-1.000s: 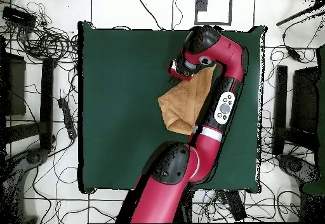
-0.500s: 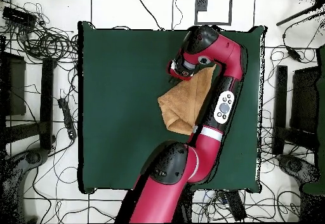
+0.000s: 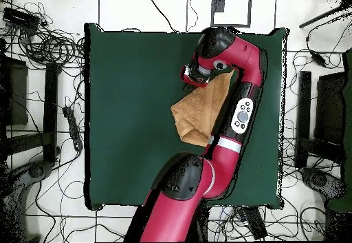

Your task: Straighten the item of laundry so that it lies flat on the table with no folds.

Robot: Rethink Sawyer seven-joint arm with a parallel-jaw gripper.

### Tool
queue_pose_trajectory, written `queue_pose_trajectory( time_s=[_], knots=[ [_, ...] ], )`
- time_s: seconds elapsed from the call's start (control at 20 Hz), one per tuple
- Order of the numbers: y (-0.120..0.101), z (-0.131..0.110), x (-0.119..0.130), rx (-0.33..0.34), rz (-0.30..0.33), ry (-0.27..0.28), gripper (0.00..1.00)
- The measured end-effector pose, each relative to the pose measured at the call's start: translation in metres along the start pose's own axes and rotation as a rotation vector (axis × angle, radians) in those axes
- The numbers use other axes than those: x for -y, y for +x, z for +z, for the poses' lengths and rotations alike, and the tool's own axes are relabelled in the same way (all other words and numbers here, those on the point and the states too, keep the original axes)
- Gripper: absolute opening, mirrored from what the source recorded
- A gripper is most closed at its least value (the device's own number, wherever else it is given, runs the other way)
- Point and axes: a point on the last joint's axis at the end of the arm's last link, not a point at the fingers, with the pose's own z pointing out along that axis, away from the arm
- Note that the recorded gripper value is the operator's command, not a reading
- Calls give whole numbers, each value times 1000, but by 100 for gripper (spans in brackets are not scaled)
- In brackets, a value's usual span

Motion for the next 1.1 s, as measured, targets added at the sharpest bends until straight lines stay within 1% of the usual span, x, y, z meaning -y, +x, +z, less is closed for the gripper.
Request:
queue_pose_trajectory(
  time_s=[0.55,1.1],
  knots=[
    [0,0,-1,1,-4,5,100],
    [3,0,-3,10,-30,18,100]
  ],
)
